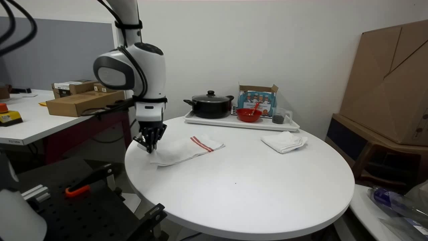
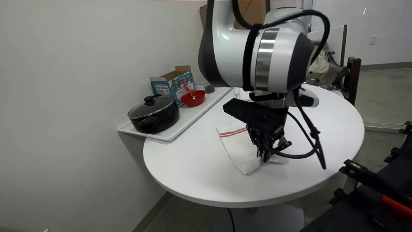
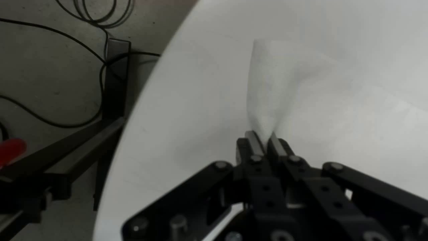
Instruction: Fold the cloth in half
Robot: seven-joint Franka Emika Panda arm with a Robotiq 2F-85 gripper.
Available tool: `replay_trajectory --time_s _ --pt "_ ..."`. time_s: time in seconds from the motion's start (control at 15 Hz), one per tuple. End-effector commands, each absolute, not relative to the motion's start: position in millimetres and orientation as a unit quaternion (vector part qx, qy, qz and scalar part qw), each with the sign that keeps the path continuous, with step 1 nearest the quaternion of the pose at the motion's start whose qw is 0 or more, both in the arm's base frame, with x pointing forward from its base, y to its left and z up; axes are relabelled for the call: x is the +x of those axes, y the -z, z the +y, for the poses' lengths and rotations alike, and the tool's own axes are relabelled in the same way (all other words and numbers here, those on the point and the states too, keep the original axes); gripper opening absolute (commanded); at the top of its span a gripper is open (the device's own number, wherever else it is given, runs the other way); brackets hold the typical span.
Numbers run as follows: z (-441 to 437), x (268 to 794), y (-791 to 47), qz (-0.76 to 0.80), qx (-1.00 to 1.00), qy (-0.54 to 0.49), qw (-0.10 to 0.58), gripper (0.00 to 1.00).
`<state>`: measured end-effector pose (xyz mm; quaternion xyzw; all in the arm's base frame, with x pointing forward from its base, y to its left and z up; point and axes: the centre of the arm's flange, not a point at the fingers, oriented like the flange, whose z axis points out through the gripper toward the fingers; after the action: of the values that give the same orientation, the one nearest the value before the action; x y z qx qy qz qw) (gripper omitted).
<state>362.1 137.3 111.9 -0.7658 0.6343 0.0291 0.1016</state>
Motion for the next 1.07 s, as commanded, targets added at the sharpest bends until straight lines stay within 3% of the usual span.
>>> replay_trajectory --time_s 0.0,0.4,1.0 --pt "136.5 324.6 -163.6 0.596 -0.792 -0.046 0.123 0.06" --pt "122.1 345.2 -202.5 0.589 -0.793 -0.030 0.151 0.06" --pt "121.1 435.9 -232.5 0.544 -0.821 -0.018 0.175 0.06"
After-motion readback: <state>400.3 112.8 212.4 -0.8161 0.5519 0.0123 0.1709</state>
